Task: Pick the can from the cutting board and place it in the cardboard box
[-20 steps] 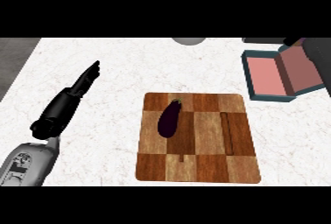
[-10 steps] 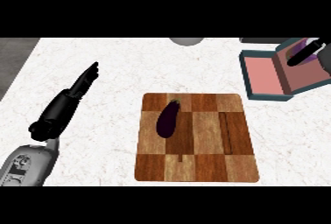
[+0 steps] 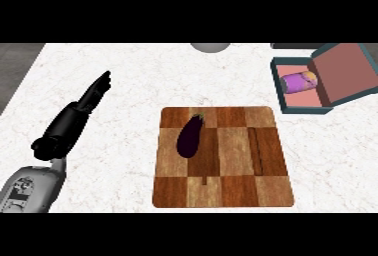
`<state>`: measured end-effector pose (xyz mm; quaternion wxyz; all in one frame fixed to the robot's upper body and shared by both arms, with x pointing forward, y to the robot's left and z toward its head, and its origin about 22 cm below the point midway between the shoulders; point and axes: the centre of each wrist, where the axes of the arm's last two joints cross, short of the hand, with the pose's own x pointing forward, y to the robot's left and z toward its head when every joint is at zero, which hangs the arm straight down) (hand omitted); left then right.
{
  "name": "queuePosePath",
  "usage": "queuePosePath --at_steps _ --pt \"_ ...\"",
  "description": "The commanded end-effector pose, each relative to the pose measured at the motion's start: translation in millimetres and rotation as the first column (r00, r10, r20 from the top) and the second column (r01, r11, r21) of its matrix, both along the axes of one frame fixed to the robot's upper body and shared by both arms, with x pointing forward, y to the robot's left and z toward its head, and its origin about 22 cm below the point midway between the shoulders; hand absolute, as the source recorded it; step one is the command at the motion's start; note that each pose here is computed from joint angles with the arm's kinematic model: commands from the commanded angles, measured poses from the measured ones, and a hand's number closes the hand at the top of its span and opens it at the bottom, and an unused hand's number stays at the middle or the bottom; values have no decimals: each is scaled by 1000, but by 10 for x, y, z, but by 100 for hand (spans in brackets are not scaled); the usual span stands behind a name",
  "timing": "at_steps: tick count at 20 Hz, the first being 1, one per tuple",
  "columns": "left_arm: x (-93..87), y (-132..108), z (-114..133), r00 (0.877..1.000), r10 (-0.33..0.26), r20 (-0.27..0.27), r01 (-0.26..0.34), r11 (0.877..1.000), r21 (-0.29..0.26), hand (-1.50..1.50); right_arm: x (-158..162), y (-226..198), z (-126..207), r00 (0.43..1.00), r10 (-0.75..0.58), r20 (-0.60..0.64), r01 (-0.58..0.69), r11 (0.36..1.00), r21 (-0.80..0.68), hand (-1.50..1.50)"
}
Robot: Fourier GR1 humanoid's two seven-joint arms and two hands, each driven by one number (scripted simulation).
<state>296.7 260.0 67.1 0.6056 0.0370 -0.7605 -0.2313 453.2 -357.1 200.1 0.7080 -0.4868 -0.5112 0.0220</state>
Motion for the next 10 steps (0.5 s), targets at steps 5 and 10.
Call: queuePosePath --at_steps 5,10 --pt "-20 1 67 1000 10 -7 -10 1000 6 0 -168 -252 -98 842 -294 453 151 933 326 -150" --pt "-35 92 -64 1000 18 -5 -18 1000 6 0 -434 -501 -627 786 -360 502 197 916 350 -150"
